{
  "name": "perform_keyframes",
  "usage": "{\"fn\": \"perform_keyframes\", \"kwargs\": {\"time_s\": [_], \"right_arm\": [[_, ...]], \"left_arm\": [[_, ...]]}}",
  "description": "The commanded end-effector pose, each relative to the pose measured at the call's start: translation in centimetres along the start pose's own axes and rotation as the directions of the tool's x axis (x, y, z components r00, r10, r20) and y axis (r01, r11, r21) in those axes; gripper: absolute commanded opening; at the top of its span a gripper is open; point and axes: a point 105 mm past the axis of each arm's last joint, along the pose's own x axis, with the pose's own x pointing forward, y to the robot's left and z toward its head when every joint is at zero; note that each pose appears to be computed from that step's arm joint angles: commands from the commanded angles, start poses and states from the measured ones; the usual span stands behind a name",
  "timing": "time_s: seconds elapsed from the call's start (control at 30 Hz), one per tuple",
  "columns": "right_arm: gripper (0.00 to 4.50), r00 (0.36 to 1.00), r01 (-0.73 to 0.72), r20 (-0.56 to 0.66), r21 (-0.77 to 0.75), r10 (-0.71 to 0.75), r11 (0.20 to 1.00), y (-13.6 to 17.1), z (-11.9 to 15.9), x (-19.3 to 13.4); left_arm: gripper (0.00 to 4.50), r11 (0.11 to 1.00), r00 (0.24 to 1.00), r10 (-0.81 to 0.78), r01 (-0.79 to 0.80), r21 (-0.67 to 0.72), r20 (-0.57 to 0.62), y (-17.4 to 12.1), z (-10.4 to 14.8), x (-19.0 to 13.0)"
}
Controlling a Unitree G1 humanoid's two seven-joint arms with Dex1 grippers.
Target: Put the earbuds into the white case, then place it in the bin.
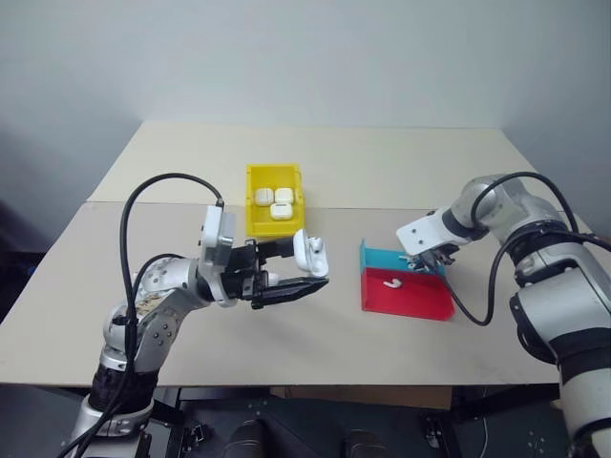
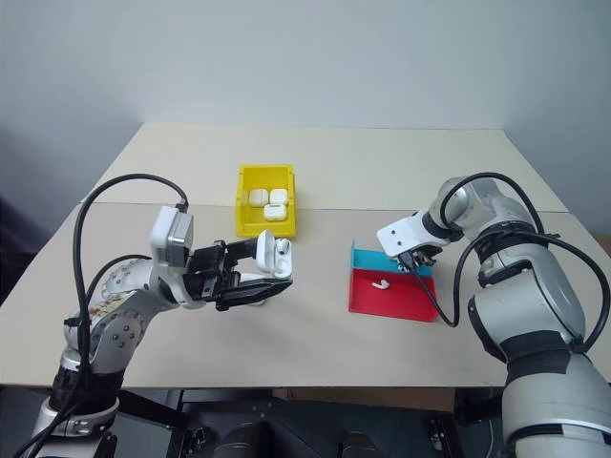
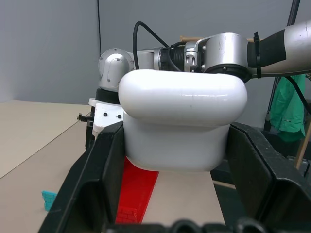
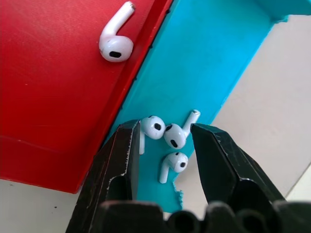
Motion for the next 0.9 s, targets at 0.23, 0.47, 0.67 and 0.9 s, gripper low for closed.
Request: {"fn": "perform_keyframes", "kwargs": {"time_s": [0.23,0.47,0.67,0.9], "right_arm": [[2.07,0.999,0.015,-0.044,-0.024,-0.016,1.0,-0.5,-0.2,-0.1],[2.07,0.998,-0.01,-0.061,-0.029,0.008,1.0,-0.2,-0.3,0.4],[2.07,0.996,-0.021,-0.089,-0.027,0.019,0.999,0.1,-0.6,1.0],[2.07,0.994,-0.026,-0.107,-0.022,0.023,0.999,0.3,-0.8,1.3]], "left_arm": [[2.81,0.999,0.999,0.031,-0.032,0.038,0.008,-0.7,1.3,-0.7],[2.81,0.998,0.999,0.05,-0.051,0.038,0.007,-0.9,1.3,-0.8],[2.81,0.997,0.998,0.059,-0.059,0.04,0.009,-1.1,1.4,-0.8],[2.81,0.997,0.998,0.065,-0.065,0.04,0.006,-1.2,1.5,-0.9]]}}
